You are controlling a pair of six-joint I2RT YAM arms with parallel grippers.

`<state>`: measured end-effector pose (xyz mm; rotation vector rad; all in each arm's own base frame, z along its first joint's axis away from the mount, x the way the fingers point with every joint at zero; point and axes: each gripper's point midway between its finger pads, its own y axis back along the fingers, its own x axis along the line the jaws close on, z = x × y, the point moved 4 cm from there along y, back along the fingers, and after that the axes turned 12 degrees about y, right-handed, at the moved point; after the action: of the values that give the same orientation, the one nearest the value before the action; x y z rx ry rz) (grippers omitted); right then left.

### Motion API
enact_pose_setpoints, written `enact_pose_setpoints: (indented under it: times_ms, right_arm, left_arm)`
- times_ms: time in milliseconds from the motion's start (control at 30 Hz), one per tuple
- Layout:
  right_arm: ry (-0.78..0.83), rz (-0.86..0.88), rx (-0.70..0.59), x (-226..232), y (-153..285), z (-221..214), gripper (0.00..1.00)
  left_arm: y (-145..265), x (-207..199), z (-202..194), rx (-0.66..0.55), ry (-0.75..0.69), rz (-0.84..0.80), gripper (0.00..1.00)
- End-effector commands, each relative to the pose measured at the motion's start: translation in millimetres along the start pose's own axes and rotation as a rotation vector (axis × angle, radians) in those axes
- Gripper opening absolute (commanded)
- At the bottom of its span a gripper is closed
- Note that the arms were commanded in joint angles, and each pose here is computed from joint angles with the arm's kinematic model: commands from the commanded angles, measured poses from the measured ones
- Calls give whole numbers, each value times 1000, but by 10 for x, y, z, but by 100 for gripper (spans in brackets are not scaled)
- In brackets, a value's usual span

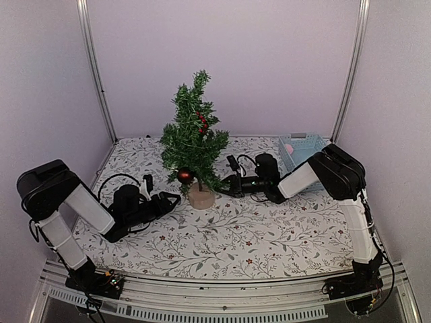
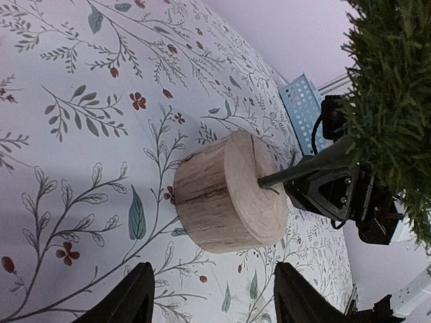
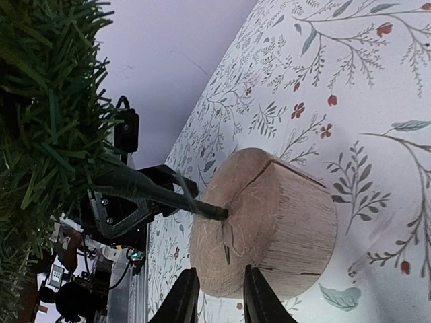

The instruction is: Decorate the small christmas tree

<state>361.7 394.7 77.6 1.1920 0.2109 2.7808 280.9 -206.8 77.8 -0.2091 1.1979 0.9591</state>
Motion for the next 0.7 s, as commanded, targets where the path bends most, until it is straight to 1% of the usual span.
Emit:
enact_pose_setpoints:
  times_ms: [0,233,400,533,667]
  right_arm:
    - [61,56,-34,372,-84,125,26]
    - [55,68,-51,503,-109,66,25]
    - [53,61,-54,503,-111,24,25]
    - [76,42,-74,549,-39,70,25]
    - [87,-5,-112,506,117,152,25]
  left_arm:
    - [-54,-18,128,-15,24,-47,61]
    - [-167,83,193,8,26,-54,56]
    - [-356,101,167,72,19,-98,49]
    - [-510,113,117,121,6,-121,47]
    - [-596,150,112,130,0,-120,46]
